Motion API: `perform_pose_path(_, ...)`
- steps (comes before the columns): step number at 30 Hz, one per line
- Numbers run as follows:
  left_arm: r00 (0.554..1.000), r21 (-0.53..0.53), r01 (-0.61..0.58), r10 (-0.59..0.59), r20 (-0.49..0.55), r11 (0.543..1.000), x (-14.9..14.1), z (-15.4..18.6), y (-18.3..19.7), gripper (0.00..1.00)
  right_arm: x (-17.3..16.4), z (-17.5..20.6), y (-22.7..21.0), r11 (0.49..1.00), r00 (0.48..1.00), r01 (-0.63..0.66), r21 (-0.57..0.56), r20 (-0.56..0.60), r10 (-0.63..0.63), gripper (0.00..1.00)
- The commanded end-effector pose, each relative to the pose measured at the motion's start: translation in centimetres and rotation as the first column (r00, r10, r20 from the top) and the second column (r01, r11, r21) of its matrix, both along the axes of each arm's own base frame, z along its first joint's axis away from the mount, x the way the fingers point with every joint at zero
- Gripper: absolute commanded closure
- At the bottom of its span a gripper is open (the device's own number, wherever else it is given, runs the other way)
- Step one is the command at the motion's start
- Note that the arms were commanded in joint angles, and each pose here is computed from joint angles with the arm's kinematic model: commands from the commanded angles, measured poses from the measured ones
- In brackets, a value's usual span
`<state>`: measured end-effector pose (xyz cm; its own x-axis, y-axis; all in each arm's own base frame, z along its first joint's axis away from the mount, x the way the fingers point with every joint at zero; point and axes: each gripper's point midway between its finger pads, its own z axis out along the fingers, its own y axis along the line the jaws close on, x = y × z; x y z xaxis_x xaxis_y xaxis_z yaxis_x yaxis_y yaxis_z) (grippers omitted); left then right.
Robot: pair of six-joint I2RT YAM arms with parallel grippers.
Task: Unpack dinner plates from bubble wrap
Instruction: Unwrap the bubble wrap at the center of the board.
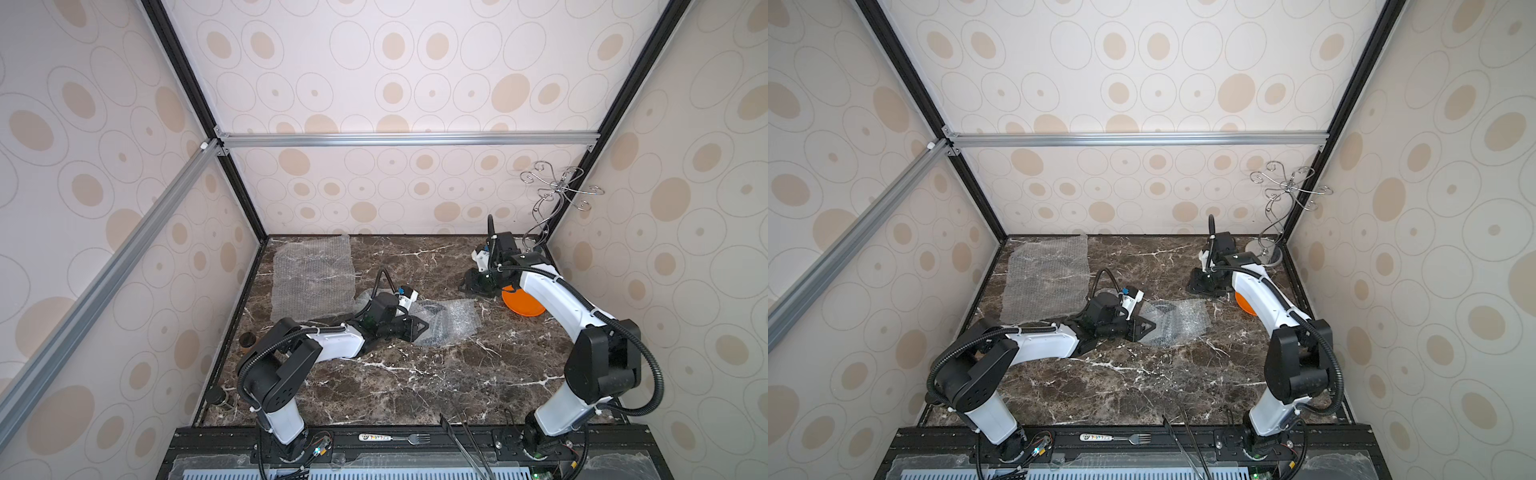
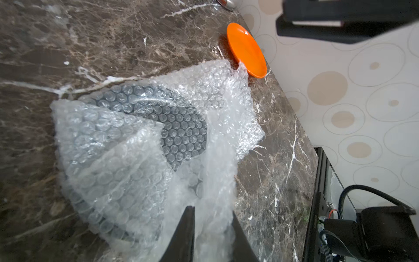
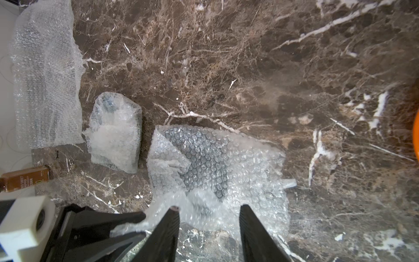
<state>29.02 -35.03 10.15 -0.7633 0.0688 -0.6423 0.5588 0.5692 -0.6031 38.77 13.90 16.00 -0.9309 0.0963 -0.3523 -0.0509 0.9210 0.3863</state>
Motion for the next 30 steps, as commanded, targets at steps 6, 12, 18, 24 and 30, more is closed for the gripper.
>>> perform_pose_path(6, 0.996, -0.065, 0.075, -0.072, 0.051, 0.995, -2.4, 2.2, -0.7, 0.69, 0.9, -0.6, 1.7, 0.997, 0.997, -0.066, -0.025, -0.035, 0.066, 0.54)
perform_pose_path(12, 0.997, -0.079, 0.078, -0.077, 0.010, 0.994, -4.2, 1.6, 0.0, 0.54, -0.5, -2.1, 3.2, 0.993, 0.992, -0.109, -0.033, -0.071, 0.106, 0.54)
perform_pose_path(18, 0.998, -0.143, 0.060, -0.062, -0.006, 0.988, -5.4, 3.5, 0.6, 0.21, -4.4, -4.0, 4.6, 0.985, 0.979, -0.168, -0.046, -0.127, 0.161, 0.54)
perform_pose_path(24, 0.999, -0.112, -0.021, 0.024, 0.022, 0.994, -4.6, 4.3, 2.0, 0.00, -8.6, -5.7, 5.2, 0.980, 0.968, -0.194, -0.047, -0.174, 0.184, 0.54)
perform_pose_path(30, 0.997, -0.132, -0.070, 0.073, 0.017, 0.989, -3.8, 4.8, 2.0, 0.00, -12.3, -7.9, 6.0, 0.979, 0.954, -0.204, -0.016, -0.226, 0.195, 0.55)
